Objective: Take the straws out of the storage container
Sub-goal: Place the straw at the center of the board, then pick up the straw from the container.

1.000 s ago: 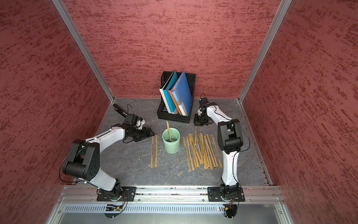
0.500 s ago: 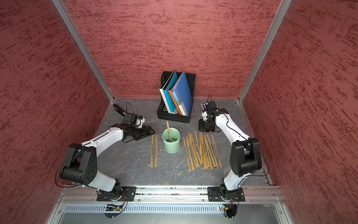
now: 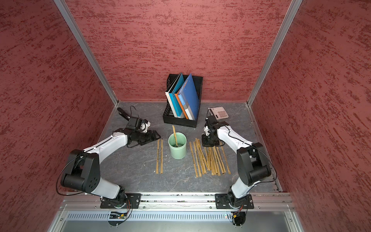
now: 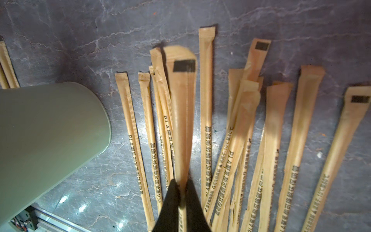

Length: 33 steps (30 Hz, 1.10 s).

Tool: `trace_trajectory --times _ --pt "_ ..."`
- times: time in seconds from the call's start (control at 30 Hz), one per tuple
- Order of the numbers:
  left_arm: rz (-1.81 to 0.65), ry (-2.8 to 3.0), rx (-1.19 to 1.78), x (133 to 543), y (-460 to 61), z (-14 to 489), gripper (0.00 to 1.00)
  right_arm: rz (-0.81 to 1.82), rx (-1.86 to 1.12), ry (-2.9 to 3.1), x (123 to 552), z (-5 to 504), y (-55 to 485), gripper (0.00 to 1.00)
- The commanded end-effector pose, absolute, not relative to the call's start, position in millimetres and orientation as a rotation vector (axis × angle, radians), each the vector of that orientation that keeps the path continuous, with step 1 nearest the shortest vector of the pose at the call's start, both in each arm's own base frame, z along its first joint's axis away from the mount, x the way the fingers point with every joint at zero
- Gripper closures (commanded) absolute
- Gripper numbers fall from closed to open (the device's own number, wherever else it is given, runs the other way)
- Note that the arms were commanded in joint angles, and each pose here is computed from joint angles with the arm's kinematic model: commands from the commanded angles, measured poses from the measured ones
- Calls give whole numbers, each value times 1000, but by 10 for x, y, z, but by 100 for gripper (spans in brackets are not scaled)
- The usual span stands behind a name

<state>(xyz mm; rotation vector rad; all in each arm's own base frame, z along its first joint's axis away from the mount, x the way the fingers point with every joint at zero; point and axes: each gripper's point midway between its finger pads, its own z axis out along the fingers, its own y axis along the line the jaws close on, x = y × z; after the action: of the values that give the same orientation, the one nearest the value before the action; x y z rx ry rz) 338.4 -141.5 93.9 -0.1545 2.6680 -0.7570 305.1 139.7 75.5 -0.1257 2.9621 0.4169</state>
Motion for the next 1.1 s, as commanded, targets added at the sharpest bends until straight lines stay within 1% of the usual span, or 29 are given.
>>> trace_trajectory --times 0.0,0.23,0.43,0.5,0.63,0.7,0.87,0.97,1.07 --pt "-760 2663 -148 3372 -1428 966 14 354 -144 2927 3123 711 1358 93" --pt "-756 2665 -147 3367 -1423 968 14 344 -137 2939 3147 666 1357 87" --pt "-751 2665 -143 3364 -1418 970 14 349 -136 2933 3146 735 1363 76" --pt "-752 2663 -143 3369 -1419 979 14 358 -139 2915 3139 821 1381 73" --pt "-752 2654 -142 3381 -1419 1010 14 386 -156 2848 3105 1159 1476 71" --pt "-753 2652 -145 3376 -1418 1021 14 427 -181 2791 3077 1403 1603 70" --pt "-755 2639 -149 3367 -1414 1061 14 524 -326 2606 2991 2066 2166 68" --pt "-754 2636 -149 3364 -1410 1075 14 554 -411 2514 2987 2317 2501 68" --pt "-753 2636 -148 3358 -1407 1078 14 568 -475 2468 3035 2353 2790 66"
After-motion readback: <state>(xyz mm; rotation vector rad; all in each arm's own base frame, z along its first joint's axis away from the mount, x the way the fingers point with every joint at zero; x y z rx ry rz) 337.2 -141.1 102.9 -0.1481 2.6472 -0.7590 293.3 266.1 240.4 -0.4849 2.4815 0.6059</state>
